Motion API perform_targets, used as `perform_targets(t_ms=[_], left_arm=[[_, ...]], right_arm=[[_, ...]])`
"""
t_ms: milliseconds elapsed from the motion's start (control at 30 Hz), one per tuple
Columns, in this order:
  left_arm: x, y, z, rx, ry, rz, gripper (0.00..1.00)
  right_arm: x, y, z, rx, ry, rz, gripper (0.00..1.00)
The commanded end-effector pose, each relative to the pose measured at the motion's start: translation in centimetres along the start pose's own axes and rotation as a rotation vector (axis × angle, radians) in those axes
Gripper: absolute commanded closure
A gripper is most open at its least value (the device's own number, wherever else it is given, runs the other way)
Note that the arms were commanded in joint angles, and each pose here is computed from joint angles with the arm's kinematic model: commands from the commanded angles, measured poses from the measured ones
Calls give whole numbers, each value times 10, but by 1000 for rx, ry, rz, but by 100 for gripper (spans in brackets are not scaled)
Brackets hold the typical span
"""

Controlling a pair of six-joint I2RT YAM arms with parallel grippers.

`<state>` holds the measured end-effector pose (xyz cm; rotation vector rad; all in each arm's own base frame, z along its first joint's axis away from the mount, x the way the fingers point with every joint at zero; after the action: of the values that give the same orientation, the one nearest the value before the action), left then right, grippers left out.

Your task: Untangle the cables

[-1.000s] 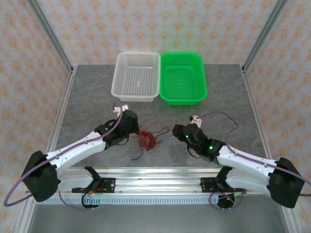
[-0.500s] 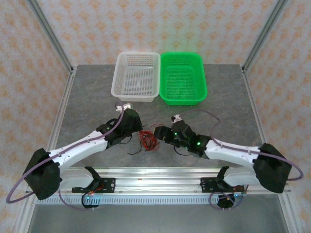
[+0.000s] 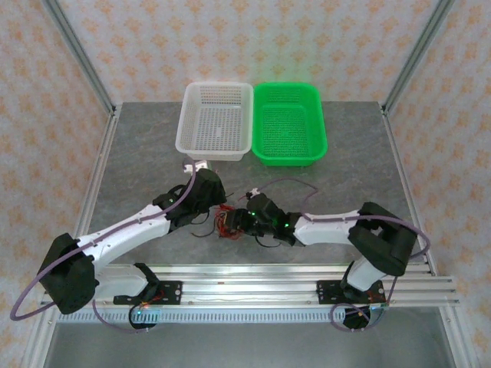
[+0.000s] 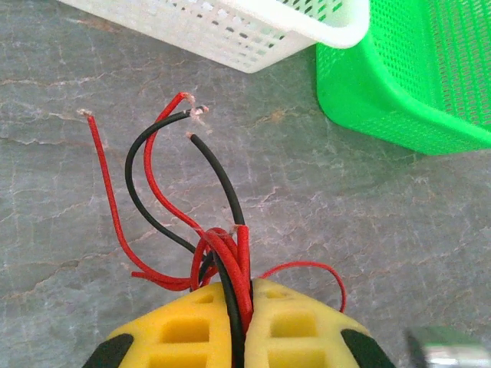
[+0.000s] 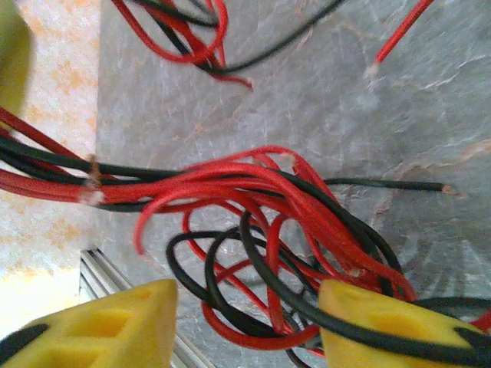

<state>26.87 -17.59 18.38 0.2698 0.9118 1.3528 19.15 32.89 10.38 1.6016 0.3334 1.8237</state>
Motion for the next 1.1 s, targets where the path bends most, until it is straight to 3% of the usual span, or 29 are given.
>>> perform_targets(t_ms=[0, 200, 300, 533, 700, 1067], left_arm=[[-11, 6, 21, -60, 13, -20, 100], [-15, 14, 32, -87, 6, -18, 100], [-13, 22, 39, -111, -8, 13, 100], [11, 38, 48, -152, -60, 173, 100], [40, 29, 31, -100, -71, 278, 100], [85, -5, -6, 19, -56, 371, 100]], right_arm=[[-9, -13, -9, 50, 31, -33, 63], [-39, -22, -14, 59, 75, -150, 93], [-48, -16, -11, 34, 115, -216, 99], [-60, 23, 4, -101, 249, -330, 100], [-46, 62, 18, -261, 276, -274, 100], [-44, 141, 49, -644, 29, -183, 100]])
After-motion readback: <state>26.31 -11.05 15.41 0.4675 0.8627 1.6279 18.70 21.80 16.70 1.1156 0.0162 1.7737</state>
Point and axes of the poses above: each hand's point on the last joint's axis, 136 mm out from that joint toward the fingers, its own y axis back along the fingers, its own x axis along the line the jaws close on, z = x × y, the point moved 5 cm from there along y, back along the fingers, and after that the axes turned 5 degrees about -y, right-handed, at the moved point
